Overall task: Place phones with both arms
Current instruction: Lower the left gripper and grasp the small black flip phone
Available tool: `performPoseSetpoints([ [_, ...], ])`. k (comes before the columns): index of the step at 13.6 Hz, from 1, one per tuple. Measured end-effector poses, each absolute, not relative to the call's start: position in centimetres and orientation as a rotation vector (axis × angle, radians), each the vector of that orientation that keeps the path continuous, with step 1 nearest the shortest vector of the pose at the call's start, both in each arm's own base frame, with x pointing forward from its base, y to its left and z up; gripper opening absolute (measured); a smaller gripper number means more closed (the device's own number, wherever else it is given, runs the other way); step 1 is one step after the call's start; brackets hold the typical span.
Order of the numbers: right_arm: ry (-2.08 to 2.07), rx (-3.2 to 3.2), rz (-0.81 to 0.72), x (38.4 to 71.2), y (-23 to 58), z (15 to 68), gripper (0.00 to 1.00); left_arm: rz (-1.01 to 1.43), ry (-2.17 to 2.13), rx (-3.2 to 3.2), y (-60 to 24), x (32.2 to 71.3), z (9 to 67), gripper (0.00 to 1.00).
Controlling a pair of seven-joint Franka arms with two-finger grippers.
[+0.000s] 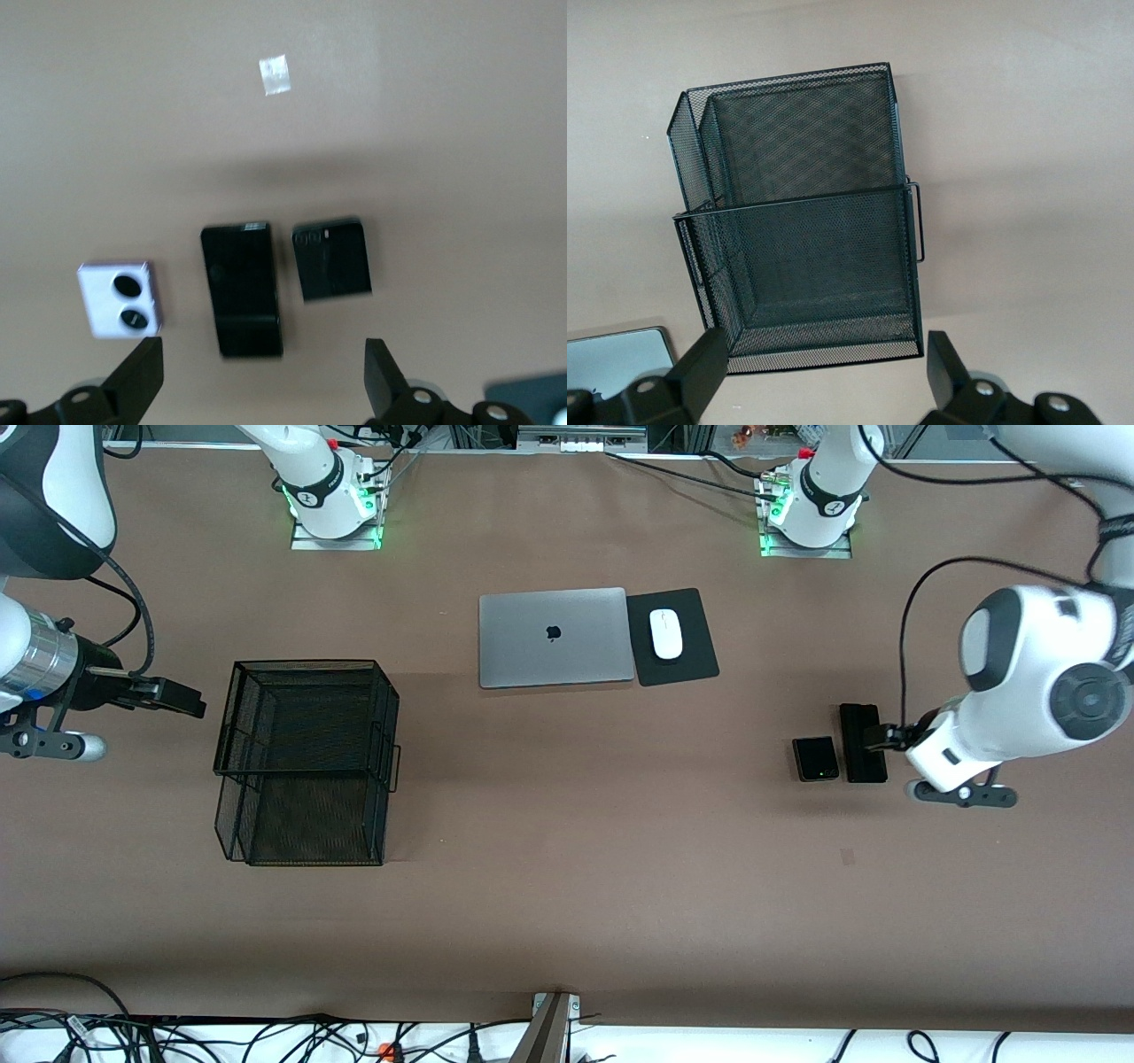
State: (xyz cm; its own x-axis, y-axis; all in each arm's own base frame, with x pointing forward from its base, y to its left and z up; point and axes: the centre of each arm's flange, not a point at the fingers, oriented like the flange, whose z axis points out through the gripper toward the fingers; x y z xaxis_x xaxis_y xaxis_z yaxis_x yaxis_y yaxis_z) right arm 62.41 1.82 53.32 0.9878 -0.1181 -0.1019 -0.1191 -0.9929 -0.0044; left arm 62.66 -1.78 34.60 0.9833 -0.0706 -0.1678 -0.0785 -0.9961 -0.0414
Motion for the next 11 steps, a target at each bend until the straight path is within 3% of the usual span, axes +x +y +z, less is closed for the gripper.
performPoseSetpoints([
  [4, 0.186, -3.122, 0.159, 62.4, 1.8, 53.3, 1.00, 0.172, 0.122, -3.092, -1.8, 61.1, 26.5, 1.00],
  [11, 0.186, -3.122, 0.159, 62.4, 1.8, 53.3, 1.00, 0.060, -0.083, -3.137, -3.7, 58.8, 20.6, 1.00],
])
